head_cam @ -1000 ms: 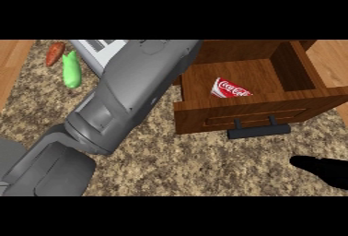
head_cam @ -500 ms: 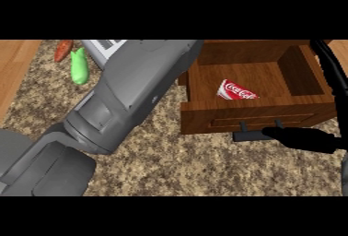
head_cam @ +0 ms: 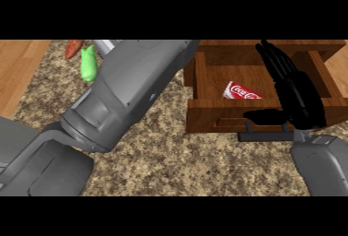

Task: Pick up the can, place it into the drawer and close the drawer

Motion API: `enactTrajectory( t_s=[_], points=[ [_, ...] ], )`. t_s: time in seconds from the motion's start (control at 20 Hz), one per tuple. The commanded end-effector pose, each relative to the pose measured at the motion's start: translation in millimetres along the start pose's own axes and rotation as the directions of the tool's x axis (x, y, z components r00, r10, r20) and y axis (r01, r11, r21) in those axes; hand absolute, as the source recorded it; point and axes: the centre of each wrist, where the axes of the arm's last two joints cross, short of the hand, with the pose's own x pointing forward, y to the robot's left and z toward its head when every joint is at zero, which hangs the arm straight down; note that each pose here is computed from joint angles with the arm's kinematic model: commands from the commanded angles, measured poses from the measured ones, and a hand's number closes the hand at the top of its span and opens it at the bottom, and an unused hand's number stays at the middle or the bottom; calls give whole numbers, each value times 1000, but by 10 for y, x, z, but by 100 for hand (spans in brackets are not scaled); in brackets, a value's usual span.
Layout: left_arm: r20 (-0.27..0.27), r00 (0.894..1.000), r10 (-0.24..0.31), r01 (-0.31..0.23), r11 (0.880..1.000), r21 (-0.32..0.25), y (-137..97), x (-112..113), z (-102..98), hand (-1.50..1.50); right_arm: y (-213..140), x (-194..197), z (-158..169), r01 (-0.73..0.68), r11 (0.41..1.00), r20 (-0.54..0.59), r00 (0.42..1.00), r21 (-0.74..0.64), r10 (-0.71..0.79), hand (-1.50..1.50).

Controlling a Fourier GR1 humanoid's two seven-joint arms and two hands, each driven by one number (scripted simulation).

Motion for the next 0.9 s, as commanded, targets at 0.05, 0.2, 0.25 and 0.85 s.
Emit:
enactTrajectory(
  t_s=[0.05, 0.2, 0.25, 0.85],
  points=[
    [-8, 1000, 24, -24, 1000, -7, 95, -237, -5, -150, 369, -29, -289, -93, 996, 16, 996, -1, 93, -150],
    [10, 1000, 8, -9, 1000, 19, 227, -118, -75, -150, 530, -92, -397, -117, 993, 0, 993, 8, 117, -150],
    [-7, 1000, 14, -14, 1000, 17, 85, -41, -10, -150, 709, -247, -295, -145, 989, -9, 989, 15, 145, -150],
    [-33, 999, -19, 21, 999, 39, 803, -122, -211, -150, 891, -91, -966, -213, 965, -75, 976, -152, 203, -150]
  ],
)
